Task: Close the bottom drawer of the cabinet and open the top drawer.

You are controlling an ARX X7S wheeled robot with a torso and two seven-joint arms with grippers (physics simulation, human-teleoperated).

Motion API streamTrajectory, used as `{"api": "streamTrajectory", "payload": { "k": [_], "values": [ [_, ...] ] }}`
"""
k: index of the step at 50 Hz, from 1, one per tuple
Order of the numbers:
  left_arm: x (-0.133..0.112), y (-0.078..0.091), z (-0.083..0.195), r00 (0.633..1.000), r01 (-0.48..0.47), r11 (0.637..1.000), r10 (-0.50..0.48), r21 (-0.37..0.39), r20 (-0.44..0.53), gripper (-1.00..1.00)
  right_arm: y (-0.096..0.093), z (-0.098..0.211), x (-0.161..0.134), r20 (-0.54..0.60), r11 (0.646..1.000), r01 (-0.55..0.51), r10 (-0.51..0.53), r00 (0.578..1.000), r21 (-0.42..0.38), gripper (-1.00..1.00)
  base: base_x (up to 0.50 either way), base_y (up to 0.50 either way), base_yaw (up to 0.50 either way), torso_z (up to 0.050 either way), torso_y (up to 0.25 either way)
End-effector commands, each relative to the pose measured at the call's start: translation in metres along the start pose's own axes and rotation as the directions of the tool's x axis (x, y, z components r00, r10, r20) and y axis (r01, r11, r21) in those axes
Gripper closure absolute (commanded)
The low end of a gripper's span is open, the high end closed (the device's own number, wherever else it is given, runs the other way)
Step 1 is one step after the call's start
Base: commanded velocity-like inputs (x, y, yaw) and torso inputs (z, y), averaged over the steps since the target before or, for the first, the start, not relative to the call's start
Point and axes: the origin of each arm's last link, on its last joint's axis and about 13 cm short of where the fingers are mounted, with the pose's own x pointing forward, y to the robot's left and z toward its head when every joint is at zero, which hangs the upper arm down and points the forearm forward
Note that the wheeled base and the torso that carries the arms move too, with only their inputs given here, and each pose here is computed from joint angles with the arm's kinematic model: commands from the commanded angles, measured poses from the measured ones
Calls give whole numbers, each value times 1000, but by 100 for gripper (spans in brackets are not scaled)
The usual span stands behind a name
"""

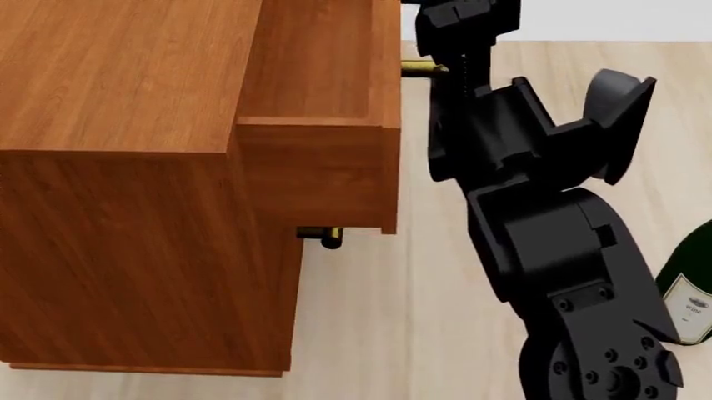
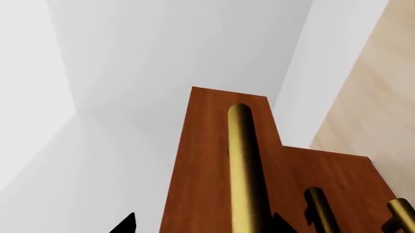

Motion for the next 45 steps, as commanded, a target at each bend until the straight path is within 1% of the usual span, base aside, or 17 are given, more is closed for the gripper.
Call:
{"api": "streamTrajectory", "payload": {
  "k": [1, 22, 28, 32, 45],
  "values": [
    [0, 0, 1, 1000, 0, 1000, 0, 0, 2, -100, -2, 6, 1, 30, 1000, -15, 15, 999, 1, -100, 0, 0, 0, 0, 0],
    [0, -1, 1, 1000, 2, 1000, -2, -1, 5, -100, -27, 10, 6, 64, 997, 72, -73, 995, 16, -100, 0, 0, 0, 0, 0],
    [1, -1, 1, 1000, 2, 1000, -2, -2, 5, -100, -28, 12, 7, 67, 996, 85, -86, 994, 18, -100, 0, 0, 0, 0, 0],
    [0, -1, 1, 1000, 3, 1000, -3, -1, 4, -100, -33, 12, 6, 69, 996, 87, -88, 994, 25, -100, 0, 0, 0, 0, 0],
    [1, -1, 2, 1000, 3, 1000, -3, -2, 7, -100, -17, 13, 3, 77, 999, 48, -49, 996, 9, -100, 0, 0, 0, 0, 0]
  ]
}}
